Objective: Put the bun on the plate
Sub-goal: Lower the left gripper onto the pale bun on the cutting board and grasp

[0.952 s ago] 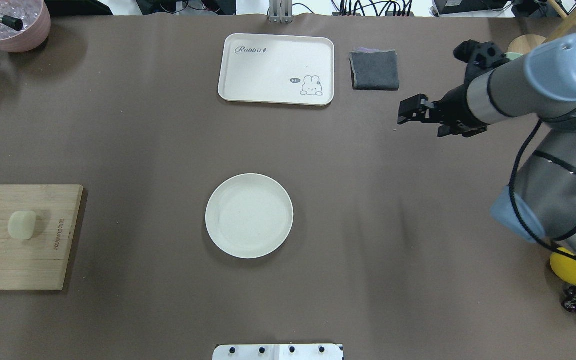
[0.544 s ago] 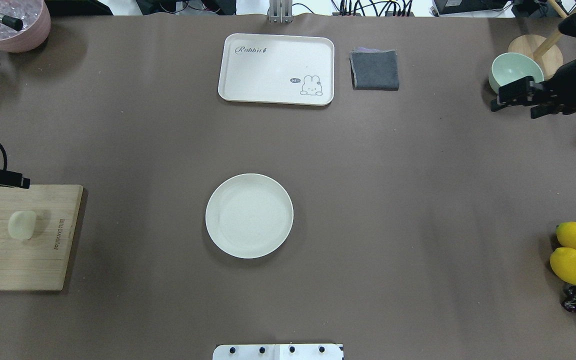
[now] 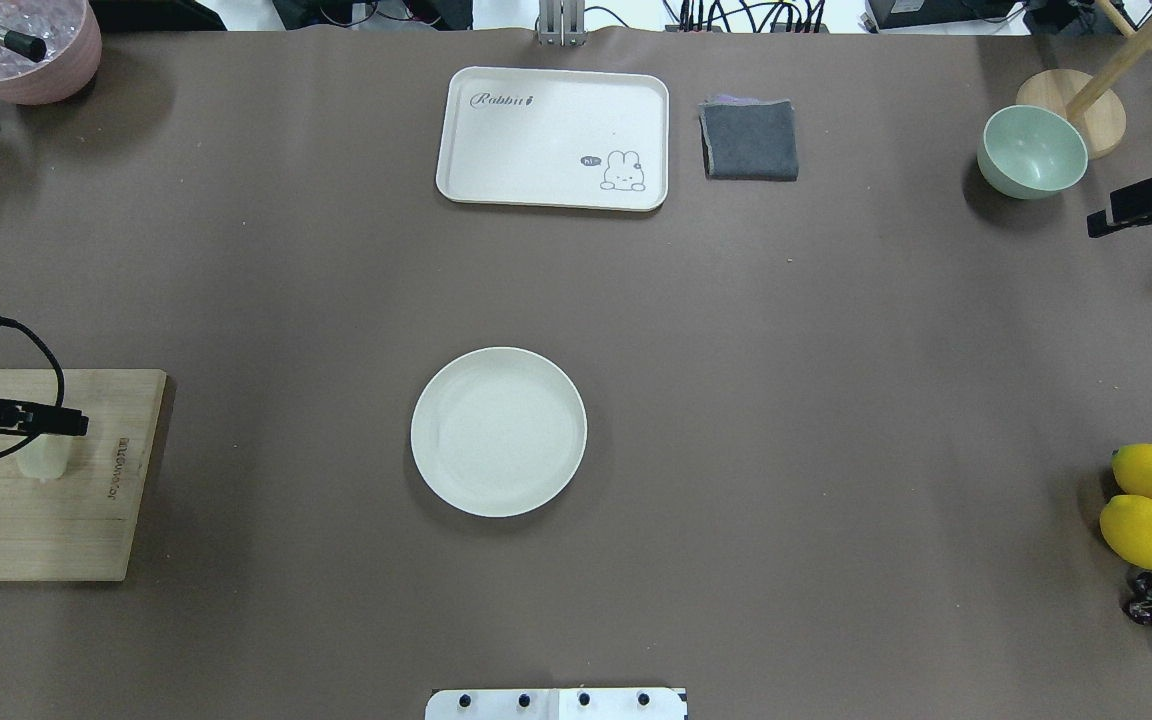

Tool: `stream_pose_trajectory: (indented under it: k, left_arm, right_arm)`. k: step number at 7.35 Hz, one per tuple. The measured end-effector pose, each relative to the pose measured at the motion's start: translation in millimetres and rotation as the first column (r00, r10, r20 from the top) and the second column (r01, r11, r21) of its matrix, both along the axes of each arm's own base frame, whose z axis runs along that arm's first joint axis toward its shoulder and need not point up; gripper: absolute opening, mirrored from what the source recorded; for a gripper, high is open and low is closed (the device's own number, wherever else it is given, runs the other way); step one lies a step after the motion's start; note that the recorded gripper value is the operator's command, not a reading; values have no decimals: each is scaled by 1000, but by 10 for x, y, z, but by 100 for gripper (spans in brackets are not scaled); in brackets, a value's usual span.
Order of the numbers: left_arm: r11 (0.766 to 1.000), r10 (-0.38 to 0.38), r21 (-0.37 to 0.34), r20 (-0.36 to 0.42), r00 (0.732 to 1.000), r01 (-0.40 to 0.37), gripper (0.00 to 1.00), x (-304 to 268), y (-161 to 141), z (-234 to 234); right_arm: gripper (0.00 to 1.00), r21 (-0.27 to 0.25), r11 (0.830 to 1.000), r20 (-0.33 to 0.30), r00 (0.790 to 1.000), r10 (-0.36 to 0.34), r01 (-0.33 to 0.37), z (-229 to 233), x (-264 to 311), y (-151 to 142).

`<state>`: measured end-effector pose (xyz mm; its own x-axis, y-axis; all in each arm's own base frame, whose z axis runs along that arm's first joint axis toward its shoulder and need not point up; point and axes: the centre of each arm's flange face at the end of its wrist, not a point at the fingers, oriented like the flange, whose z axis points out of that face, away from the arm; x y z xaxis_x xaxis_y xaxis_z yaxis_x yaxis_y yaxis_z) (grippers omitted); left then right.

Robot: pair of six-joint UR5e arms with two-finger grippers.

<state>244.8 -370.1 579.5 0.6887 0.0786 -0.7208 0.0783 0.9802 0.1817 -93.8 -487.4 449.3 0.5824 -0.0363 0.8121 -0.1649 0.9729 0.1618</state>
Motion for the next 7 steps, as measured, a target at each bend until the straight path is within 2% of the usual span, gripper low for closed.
stream_pose_trajectory:
  k: [1, 2, 3, 5, 7]
  left_arm:
    - [1000, 11, 4, -1, 1000, -11, 35, -6, 72, 45]
    - [1000, 18, 9, -5, 1000, -18, 23, -8, 113, 63]
    - [1000, 22, 12, -8, 1000, -22, 17, -2, 132, 66]
    - [999, 24, 24, -21, 999, -23, 16, 10, 128, -11]
    - [998, 31, 54, -82, 996, -26, 16, 27, 92, -377]
  right_arm:
    - [100, 1, 1000, -2, 1000, 2, -2, 12, 16, 5]
    - [100, 1, 1000, -3, 1000, 3, -3, 17, 22, 6]
    - [100, 2, 1000, -4, 1000, 3, -3, 18, 24, 6]
    - [100, 2, 1000, -3, 1000, 3, -3, 14, 27, 5]
    - [100, 2, 1000, -1, 1000, 2, -2, 12, 27, 6]
